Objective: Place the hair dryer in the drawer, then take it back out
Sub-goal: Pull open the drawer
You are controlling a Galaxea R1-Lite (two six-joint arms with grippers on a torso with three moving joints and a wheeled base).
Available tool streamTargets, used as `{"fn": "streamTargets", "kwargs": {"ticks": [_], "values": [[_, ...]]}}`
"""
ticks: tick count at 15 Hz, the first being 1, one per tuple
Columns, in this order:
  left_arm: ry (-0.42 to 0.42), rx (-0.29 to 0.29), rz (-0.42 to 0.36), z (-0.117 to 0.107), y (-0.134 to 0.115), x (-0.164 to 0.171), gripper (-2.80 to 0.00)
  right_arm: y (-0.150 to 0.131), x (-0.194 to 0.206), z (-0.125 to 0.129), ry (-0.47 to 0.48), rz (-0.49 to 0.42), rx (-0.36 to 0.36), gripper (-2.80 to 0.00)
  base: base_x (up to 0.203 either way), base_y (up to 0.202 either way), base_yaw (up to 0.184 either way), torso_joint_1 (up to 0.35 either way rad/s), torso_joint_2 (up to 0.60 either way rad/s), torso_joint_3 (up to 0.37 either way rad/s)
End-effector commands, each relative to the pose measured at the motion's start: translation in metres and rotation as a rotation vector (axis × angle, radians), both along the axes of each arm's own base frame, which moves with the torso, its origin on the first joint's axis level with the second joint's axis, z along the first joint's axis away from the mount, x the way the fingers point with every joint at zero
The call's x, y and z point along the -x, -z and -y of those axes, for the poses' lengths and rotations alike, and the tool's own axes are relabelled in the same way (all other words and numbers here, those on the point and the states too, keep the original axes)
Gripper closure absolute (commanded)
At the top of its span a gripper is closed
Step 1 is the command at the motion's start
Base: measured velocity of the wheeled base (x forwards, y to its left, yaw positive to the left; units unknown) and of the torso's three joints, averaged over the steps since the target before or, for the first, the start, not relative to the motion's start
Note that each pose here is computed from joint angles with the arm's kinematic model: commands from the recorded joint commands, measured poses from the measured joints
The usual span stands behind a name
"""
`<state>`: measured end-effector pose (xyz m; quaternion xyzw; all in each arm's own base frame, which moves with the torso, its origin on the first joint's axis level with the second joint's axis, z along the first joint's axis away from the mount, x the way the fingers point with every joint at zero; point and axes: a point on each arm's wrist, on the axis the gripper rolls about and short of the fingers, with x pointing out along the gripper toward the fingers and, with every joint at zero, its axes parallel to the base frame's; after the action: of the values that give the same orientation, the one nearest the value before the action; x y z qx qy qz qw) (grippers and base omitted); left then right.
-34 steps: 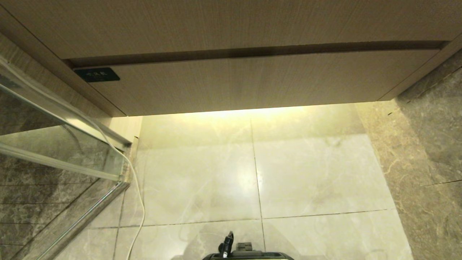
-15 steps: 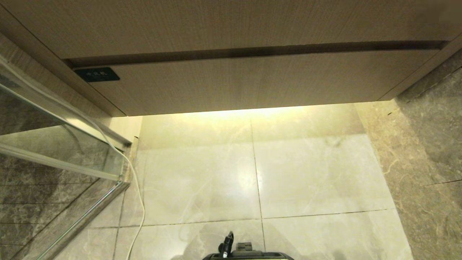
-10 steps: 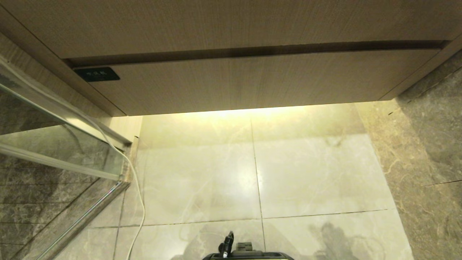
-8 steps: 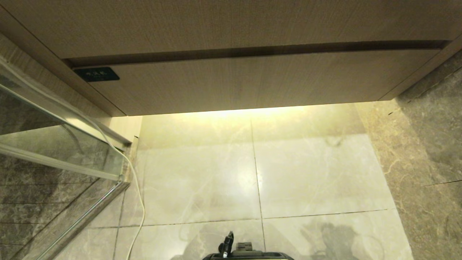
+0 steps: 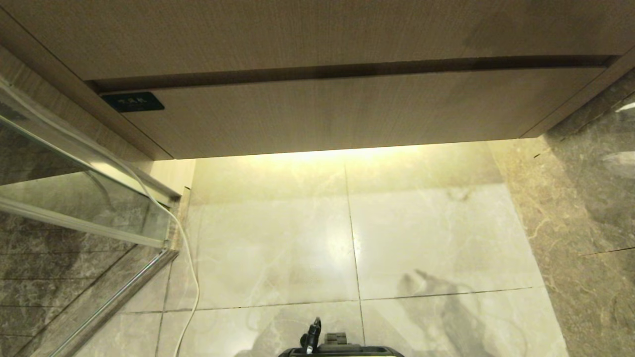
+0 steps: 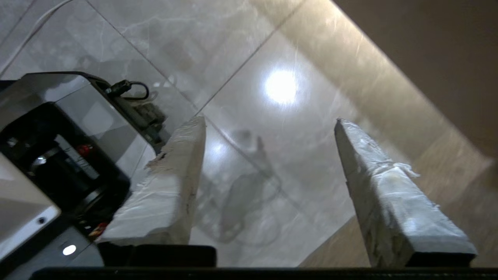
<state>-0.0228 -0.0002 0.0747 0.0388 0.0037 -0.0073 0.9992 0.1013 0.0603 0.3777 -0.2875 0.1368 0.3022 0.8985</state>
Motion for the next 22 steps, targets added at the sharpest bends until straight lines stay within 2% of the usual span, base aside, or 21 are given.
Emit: {"fn": "streamTargets", "kwargs": {"ticks": [1, 2, 4, 6, 7, 9, 13, 15, 18, 20, 22], "values": [[0.000, -0.001, -0.001, 0.000, 0.000, 0.000, 0.00, 0.012, -0.028, -0.022, -0.115, 0.146, 0.112, -2.80, 0.000, 0.000, 0.000, 0.000, 0.00, 0.000], [0.001, -0.001, -0.001, 0.000, 0.000, 0.000, 0.00, 0.018, -0.040, -0.032, -0.184, 0.213, 0.130, -2.80, 0.000, 0.000, 0.000, 0.000, 0.00, 0.000], [0.000, -0.001, -0.001, 0.000, 0.000, 0.000, 0.00, 0.032, -0.059, -0.050, -0.387, 0.267, 0.124, -2.80, 0.000, 0.000, 0.000, 0.000, 0.00, 0.000], [0.001, -0.001, 0.000, 0.000, 0.000, 0.000, 0.00, 0.037, -0.074, -0.058, -0.425, 0.320, 0.185, -2.80, 0.000, 0.000, 0.000, 0.000, 0.00, 0.000], [0.000, -0.001, -0.001, 0.000, 0.000, 0.000, 0.00, 0.037, -0.078, -0.059, -0.422, 0.335, 0.198, -2.80, 0.000, 0.000, 0.000, 0.000, 0.00, 0.000], [0.000, -0.001, -0.001, 0.000, 0.000, 0.000, 0.00, 0.044, -0.102, -0.067, -0.424, 0.413, 0.275, -2.80, 0.000, 0.000, 0.000, 0.000, 0.00, 0.000], [0.001, -0.001, -0.001, 0.000, 0.000, 0.000, 0.00, 0.047, -0.137, -0.079, -0.383, 0.503, 0.327, -2.80, 0.000, 0.000, 0.000, 0.000, 0.00, 0.000], [0.000, -0.001, -0.001, 0.000, 0.000, 0.000, 0.00, 0.048, -0.152, -0.085, -0.326, 0.494, 0.381, -2.80, 0.000, 0.000, 0.000, 0.000, 0.00, 0.000], [0.001, -0.001, -0.001, 0.000, 0.000, 0.000, 0.00, 0.053, -0.172, -0.093, -0.188, 0.430, 0.428, -2.80, 0.000, 0.000, 0.000, 0.000, 0.00, 0.000], [0.000, -0.001, -0.001, 0.000, 0.000, 0.000, 0.00, 0.052, -0.181, -0.097, -0.147, 0.400, 0.390, -2.80, 0.000, 0.000, 0.000, 0.000, 0.00, 0.000], [0.001, -0.001, -0.001, 0.000, 0.000, 0.000, 0.00, 0.053, -0.191, -0.103, -0.126, 0.409, 0.367, -2.80, 0.000, 0.000, 0.000, 0.000, 0.00, 0.000]]}}
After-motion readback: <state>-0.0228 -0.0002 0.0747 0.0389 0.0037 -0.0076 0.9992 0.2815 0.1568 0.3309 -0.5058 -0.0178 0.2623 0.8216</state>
